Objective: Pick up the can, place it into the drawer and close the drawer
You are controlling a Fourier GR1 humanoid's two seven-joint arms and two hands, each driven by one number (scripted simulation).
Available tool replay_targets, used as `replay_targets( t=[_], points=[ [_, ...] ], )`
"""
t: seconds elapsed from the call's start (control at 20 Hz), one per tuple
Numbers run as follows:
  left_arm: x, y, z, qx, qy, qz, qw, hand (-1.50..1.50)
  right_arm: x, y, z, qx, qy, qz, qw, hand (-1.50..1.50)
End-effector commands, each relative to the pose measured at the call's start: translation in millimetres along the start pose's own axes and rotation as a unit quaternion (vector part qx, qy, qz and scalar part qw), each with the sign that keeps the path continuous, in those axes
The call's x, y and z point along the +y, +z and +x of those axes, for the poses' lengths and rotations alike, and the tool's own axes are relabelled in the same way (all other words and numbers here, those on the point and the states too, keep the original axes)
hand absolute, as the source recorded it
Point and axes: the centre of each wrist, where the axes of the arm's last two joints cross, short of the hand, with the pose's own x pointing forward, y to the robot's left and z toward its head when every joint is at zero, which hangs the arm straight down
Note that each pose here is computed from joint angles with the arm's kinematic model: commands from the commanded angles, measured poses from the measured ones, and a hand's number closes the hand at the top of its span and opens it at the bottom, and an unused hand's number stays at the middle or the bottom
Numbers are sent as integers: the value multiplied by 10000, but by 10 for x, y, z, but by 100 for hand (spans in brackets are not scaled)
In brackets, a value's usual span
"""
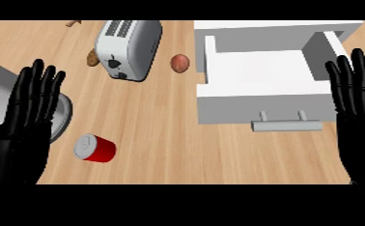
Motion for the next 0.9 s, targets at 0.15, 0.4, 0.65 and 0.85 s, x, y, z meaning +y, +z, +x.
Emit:
replay_targets(
  t=[0.15,0.4,0.65,0.85],
  points=[
    [251,29,24,-254,551,-755,9953,-150,40,122,-133,227,-318,37,9992,-150],
    [537,450,62,1598,253,-839,9832,-150,-201,286,-312,1771,103,-969,9794,-150],
    [938,615,392,1747,194,-881,9805,-150,-491,341,-59,1778,66,-965,9793,-150],
    [1020,719,576,1790,204,-863,9798,-150,-518,565,59,1813,168,-1028,9779,-150]
  ],
)
